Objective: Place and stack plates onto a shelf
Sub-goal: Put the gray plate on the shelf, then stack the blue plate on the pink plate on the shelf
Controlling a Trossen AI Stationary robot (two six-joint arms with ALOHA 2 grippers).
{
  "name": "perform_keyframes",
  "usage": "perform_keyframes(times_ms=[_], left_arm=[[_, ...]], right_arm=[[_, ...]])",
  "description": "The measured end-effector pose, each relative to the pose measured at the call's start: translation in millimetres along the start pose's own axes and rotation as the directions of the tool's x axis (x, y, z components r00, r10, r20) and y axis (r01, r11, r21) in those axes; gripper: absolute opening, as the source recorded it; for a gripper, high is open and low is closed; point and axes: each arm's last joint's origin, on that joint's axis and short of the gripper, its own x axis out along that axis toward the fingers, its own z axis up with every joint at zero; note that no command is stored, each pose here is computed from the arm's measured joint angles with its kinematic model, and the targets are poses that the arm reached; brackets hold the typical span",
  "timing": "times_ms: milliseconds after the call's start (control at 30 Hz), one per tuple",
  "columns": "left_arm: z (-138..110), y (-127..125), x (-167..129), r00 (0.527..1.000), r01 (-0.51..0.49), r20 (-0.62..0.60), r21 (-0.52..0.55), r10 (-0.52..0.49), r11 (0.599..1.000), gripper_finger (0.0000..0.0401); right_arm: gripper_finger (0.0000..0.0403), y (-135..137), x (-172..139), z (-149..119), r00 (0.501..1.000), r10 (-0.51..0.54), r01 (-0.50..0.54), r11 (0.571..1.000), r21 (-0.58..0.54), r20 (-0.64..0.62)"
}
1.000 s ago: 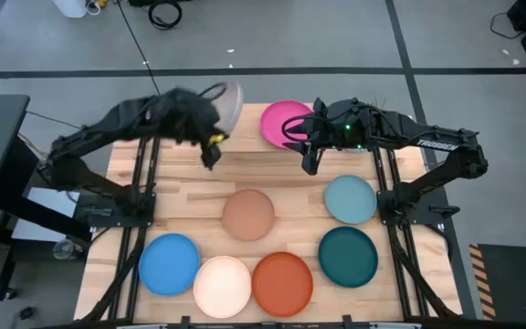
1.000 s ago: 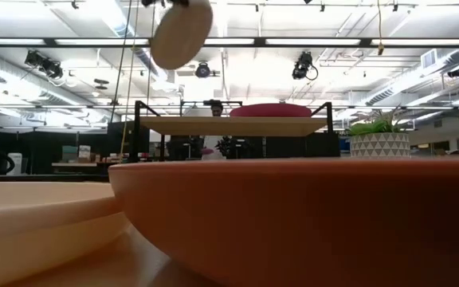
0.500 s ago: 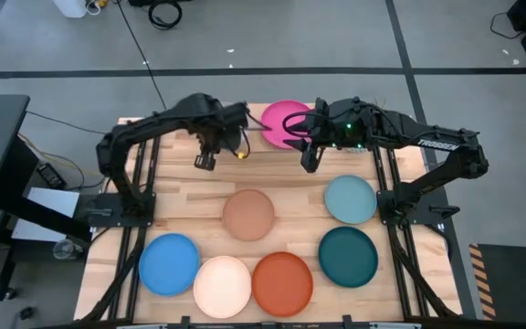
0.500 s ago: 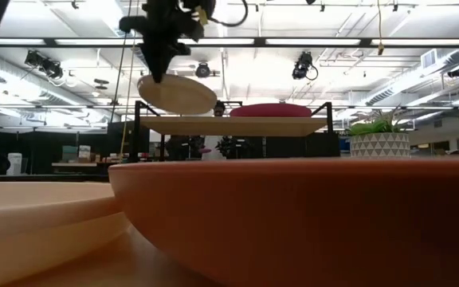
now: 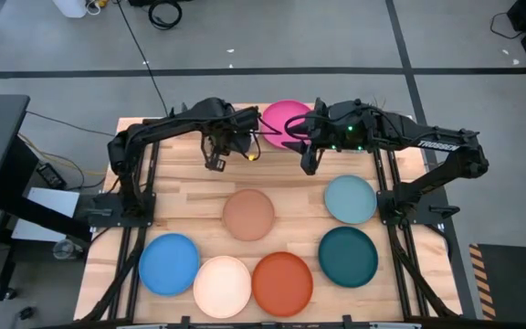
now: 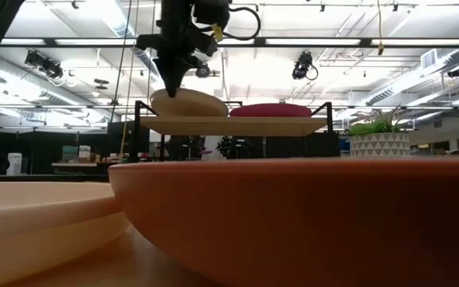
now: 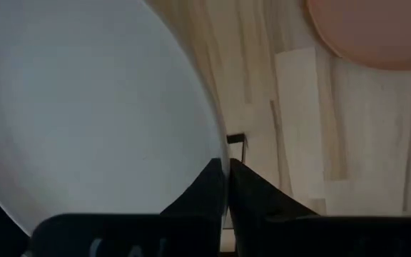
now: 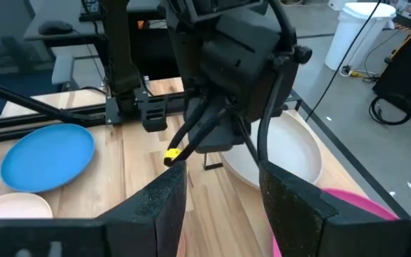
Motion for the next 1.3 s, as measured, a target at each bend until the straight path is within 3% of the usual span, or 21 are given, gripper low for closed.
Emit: perform_keyframes(times_ms=[333, 567, 733, 900, 1200, 1300], left_arm=[[5, 3, 1, 0.998, -0.011, 0.058, -0.047, 0.014, 0.999, 0.0021], [3, 5, 1, 0.997, -0.078, 0.002, -0.052, 0.079, 0.996, 0.0022], [1, 8, 2, 0.999, -0.027, 0.029, -0.065, 0.029, 0.997, 0.0022], [3, 10, 2, 0.997, -0.041, 0.059, -0.117, 0.048, 0.992, 0.0026], [3, 2, -1, 0.999, -0.001, 0.047, -0.185, 0.010, 0.983, 0.0105], [0, -14, -17, 0.991, 0.097, 0.109, -0.202, -0.076, 0.975, 0.0122]], right_arm=[[0.0183, 0, 0, 0, 1.000, 0.000, 0.000, 1.000, -0.003, 0.000], [0.0183, 2, 0, 0, 1.000, 0.008, -0.008, 1.000, -0.006, 0.000], [0.0183, 5, -1, 0, 1.000, 0.018, -0.018, 1.000, -0.011, 0.000], [0.0183, 7, -1, 0, 1.000, 0.025, -0.025, 1.000, -0.015, 0.000], [0.0183, 7, -1, 0, 1.000, 0.026, -0.026, 0.998, -0.054, 0.000], [0.0183, 7, -1, -1, 1.000, 0.026, -0.026, 0.998, -0.061, -0.006]])
